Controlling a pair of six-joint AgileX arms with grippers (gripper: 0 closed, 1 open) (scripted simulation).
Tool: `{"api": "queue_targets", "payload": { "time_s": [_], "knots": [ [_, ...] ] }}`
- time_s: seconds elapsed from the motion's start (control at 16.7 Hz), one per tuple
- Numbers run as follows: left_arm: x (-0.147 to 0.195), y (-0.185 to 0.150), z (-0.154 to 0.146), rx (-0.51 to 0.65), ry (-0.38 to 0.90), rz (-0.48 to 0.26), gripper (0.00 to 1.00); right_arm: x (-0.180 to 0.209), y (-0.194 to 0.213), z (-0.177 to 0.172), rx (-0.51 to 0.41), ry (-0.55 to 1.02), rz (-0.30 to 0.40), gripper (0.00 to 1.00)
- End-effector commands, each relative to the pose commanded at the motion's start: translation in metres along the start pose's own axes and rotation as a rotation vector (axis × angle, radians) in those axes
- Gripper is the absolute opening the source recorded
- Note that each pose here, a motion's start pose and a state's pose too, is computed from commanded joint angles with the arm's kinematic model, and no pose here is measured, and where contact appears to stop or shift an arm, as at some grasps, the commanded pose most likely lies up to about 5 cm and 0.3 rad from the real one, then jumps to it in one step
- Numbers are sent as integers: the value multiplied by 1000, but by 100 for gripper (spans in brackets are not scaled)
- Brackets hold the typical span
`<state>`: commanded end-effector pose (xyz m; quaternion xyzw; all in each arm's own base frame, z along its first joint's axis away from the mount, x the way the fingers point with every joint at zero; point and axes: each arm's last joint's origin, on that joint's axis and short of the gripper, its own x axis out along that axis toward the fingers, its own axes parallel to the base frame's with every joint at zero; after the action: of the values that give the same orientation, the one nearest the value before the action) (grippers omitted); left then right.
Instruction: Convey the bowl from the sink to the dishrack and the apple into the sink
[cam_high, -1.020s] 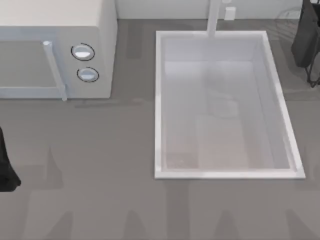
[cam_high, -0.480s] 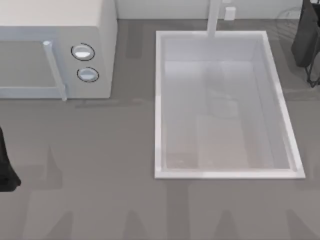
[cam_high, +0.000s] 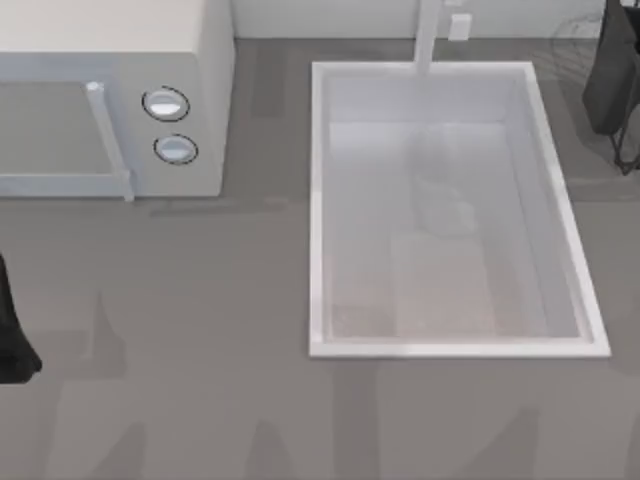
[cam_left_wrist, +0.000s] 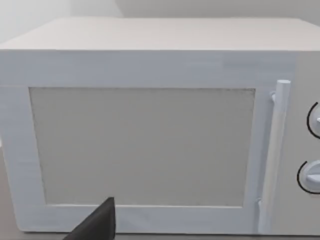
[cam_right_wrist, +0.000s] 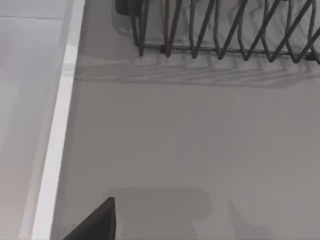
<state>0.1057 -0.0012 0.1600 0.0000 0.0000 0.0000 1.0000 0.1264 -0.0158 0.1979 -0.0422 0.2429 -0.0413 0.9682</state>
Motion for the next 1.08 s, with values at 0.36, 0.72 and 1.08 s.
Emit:
{"api": "queue_targets", "payload": {
  "time_s": [0.36, 0.72, 1.08],
  "knots": [
    [0, 0, 0, 0, 0, 0, 100, 40, -28, 30, -32, 616, 1, 100],
    [0, 0, 0, 0, 0, 0, 100, 86, -60, 43, -3, 1016, 92, 100],
    [0, 0, 0, 0, 0, 0, 100, 97, -68, 46, 10, 1078, 119, 100]
  ]
}}
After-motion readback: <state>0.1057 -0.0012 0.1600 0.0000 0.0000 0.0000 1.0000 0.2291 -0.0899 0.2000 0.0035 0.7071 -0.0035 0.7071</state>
